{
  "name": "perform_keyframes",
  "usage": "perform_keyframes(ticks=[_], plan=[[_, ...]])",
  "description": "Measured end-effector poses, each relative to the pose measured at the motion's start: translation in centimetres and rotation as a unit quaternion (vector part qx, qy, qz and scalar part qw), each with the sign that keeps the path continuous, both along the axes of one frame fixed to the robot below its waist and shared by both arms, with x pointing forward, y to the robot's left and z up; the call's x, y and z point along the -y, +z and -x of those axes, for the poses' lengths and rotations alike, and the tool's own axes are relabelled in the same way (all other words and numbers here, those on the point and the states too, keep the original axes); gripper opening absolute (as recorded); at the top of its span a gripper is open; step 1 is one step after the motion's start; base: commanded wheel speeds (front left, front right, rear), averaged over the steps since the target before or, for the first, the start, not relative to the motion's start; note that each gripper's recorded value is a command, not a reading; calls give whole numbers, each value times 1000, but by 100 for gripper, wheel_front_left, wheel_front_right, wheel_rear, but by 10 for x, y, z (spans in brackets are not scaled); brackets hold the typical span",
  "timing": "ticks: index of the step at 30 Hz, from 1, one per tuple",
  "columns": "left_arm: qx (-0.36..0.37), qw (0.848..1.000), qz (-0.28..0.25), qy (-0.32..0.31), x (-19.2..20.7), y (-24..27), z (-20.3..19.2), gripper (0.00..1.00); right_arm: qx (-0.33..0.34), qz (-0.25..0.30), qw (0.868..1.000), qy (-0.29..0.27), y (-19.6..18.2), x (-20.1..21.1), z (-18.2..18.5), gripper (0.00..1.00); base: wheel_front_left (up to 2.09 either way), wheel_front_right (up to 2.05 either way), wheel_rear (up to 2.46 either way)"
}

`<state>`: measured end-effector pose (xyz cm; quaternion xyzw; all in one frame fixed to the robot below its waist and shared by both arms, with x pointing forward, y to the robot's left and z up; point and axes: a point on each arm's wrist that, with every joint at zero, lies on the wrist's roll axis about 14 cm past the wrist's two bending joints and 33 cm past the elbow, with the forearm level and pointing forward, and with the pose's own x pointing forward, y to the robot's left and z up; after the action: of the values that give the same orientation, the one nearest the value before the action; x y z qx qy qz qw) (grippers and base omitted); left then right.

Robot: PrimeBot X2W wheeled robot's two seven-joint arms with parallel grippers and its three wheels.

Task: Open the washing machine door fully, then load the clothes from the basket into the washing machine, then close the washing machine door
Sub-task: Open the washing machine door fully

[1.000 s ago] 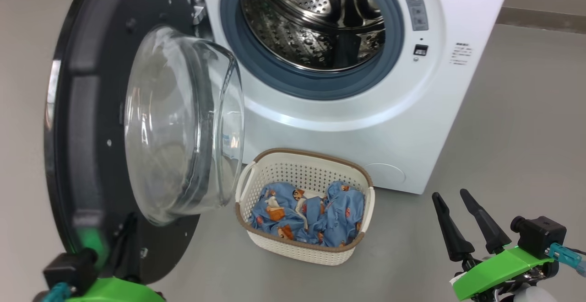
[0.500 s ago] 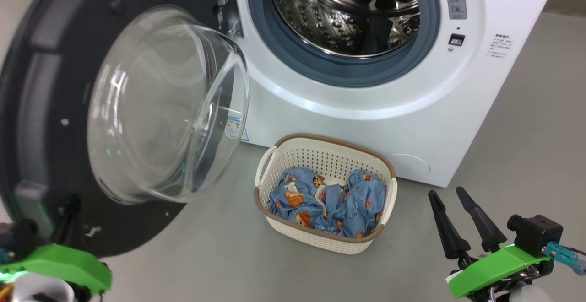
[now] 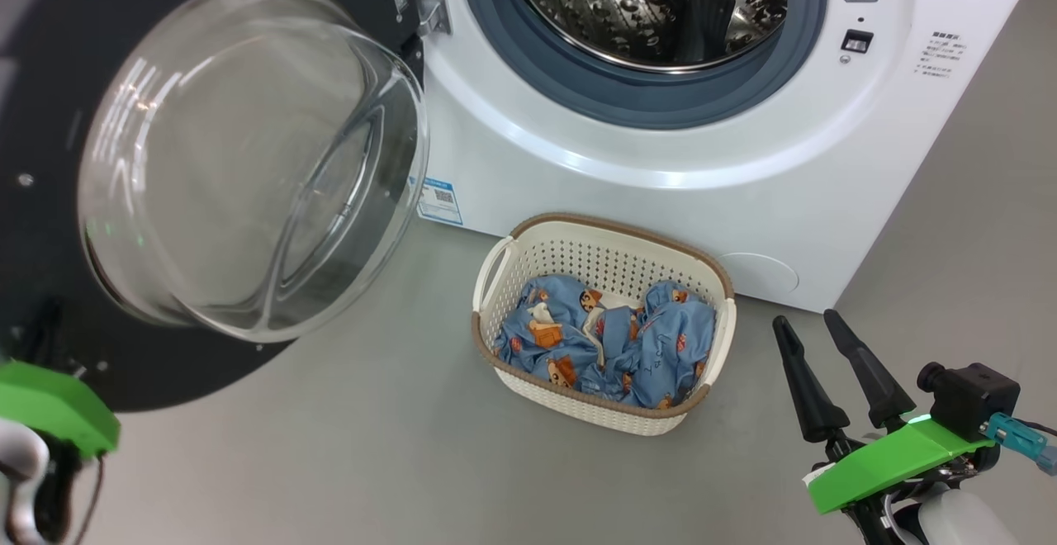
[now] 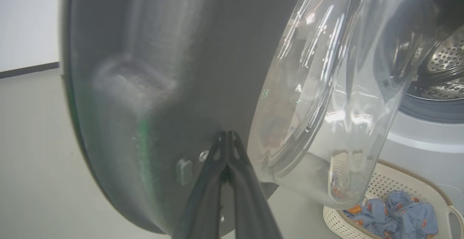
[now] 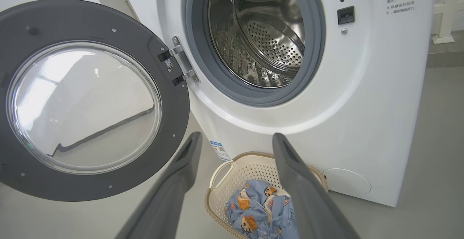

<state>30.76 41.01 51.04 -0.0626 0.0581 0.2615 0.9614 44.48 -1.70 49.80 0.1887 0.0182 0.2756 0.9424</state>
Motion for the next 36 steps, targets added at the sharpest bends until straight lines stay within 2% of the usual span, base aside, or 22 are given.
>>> perform_keyframes(ticks=[13, 36], plan=[[-48, 999, -20, 11, -34, 3, -21, 0, -2, -7, 1000, 3, -1, -6, -8, 100, 0, 0, 0], [-38, 999, -24, 4, -36, -4, -21, 0, 4, -7, 1000, 1, 4, -4, -6, 100, 0, 0, 0]])
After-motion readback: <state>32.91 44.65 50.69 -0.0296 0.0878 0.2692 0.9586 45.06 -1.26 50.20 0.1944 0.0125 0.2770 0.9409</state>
